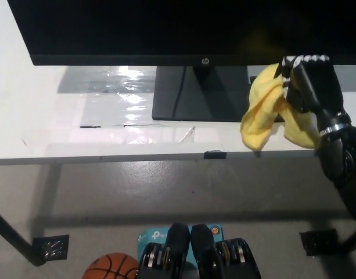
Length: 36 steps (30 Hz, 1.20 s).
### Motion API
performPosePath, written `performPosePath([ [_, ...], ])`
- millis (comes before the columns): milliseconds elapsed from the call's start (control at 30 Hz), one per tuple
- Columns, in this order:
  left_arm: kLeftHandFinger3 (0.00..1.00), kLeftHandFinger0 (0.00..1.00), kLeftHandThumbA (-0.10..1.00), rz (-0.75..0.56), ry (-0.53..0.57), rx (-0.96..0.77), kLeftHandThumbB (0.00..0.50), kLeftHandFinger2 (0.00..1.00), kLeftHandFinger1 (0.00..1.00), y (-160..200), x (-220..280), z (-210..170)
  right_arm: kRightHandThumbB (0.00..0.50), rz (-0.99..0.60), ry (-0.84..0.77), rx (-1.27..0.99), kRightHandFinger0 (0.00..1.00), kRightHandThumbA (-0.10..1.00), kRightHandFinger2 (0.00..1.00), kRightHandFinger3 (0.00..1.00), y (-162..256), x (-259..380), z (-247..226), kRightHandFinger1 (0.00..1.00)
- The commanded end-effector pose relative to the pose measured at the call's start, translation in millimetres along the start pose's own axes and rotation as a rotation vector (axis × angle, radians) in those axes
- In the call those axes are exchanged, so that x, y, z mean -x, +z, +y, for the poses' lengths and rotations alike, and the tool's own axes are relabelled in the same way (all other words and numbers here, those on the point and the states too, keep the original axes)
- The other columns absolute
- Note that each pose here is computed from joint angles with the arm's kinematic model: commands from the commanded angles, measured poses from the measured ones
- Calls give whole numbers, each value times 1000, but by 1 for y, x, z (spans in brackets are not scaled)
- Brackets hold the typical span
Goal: The robot uses its right hand to pick up the cloth kept in the middle of the desk and use it to wipe the monitor in the middle of the desk by swiping its screen twice
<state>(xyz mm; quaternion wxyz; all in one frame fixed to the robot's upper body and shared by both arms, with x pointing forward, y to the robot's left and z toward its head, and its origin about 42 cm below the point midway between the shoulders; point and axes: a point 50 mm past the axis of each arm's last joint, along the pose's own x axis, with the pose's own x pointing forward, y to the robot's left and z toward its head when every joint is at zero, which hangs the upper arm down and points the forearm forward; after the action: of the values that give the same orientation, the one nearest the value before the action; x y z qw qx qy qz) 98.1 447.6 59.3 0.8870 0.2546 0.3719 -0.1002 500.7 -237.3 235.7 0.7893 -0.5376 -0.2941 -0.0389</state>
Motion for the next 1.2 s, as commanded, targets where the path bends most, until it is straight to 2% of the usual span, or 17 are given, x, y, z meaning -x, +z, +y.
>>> performPosePath([
  [0, 1000, 755, 134, -6, -9, -21, 121, 821, 720, -8, 13, 5, 238, -23, -189, -65, 0, -100, 410, 61, 20, -38, -34, 106],
  [67, 1000, 759, 136, 1, -15, -5, 123, 824, 722, -11, 14, 4, 272, 16, -210, -153, 0, -100, 341, 42, 23, -39, -33, 53],
  [100, 1000, 754, 127, 8, -12, -2, 116, 813, 715, -12, 15, 2, 302, 102, -268, -258, 0, -100, 271, 8, 27, -43, -36, 2],
  [167, 1000, 752, 108, 11, -14, 5, 118, 814, 714, -15, 15, 0, 320, 148, -302, -312, 0, -100, 250, 2, 29, -45, -38, 0],
  [233, 1000, 756, 117, 24, -13, 10, 124, 812, 717, -15, 14, -2, 296, 260, -393, -430, 0, -100, 324, 31, 37, -56, -49, 22],
  [300, 1000, 780, 117, 27, -15, -7, 108, 838, 738, -15, 15, -4, 215, 331, -418, -534, 0, -100, 340, 86, 46, -67, -62, 11],
  [333, 1000, 787, 120, 27, -15, -10, 109, 843, 741, -16, 16, -4, 205, 345, -427, -553, 0, -100, 328, 94, 48, -69, -65, 0],
  [467, 1000, 803, 119, 40, -14, 4, 106, 852, 749, -17, 16, -5, 221, 406, -485, -610, 0, -100, 308, 104, 54, -82, -83, 0],
  [500, 1000, 799, 120, 36, -17, -2, 101, 846, 743, -16, 17, -5, 250, 452, -507, -609, 0, -100, 292, 83, 53, -93, -97, 0],
  [533, 1000, 783, 116, 28, -18, 0, 106, 833, 732, -18, 17, -5, 234, 499, -533, -607, 0, -100, 324, 108, 47, -101, -111, 0],
  [667, 1000, 780, 131, 33, -21, -1, 106, 828, 731, -17, 20, -5, 136, 576, -567, -625, 0, -100, 295, 69, 28, -117, -134, 0],
  [733, 1000, 775, 136, 39, -16, 8, 114, 820, 727, -18, 23, -4, 123, 604, -600, -616, 0, -100, 292, 121, 20, -125, -148, 0],
  [833, 1000, 792, 133, 37, -13, -5, 106, 846, 743, -18, 22, -3, 73, 639, -673, -567, 0, -100, 253, 126, 3, -134, -177, 0],
  [900, 1000, 789, 130, 35, -12, 2, 110, 838, 739, -18, 23, -3, 1, 625, -711, -520, 0, -100, 220, 97, -4, -133, -191, 0],
  [967, 1000, 783, 130, 35, -11, 5, 115, 832, 735, -19, 22, -3, 0, 642, -745, -507, 0, -100, 184, 10, -15, -131, -209, 0],
  [1067, 1000, 795, 124, 42, -5, 16, 110, 844, 745, -20, 25, -3, 0, 625, -831, -448, 0, -100, 143, 0, -22, -132, -231, 0],
  [1167, 1000, 791, 124, 37, -16, 11, 106, 849, 746, -19, 23, -3, 73, 608, -869, -392, 0, -100, 164, 1, -26, -129, -242, 0],
])
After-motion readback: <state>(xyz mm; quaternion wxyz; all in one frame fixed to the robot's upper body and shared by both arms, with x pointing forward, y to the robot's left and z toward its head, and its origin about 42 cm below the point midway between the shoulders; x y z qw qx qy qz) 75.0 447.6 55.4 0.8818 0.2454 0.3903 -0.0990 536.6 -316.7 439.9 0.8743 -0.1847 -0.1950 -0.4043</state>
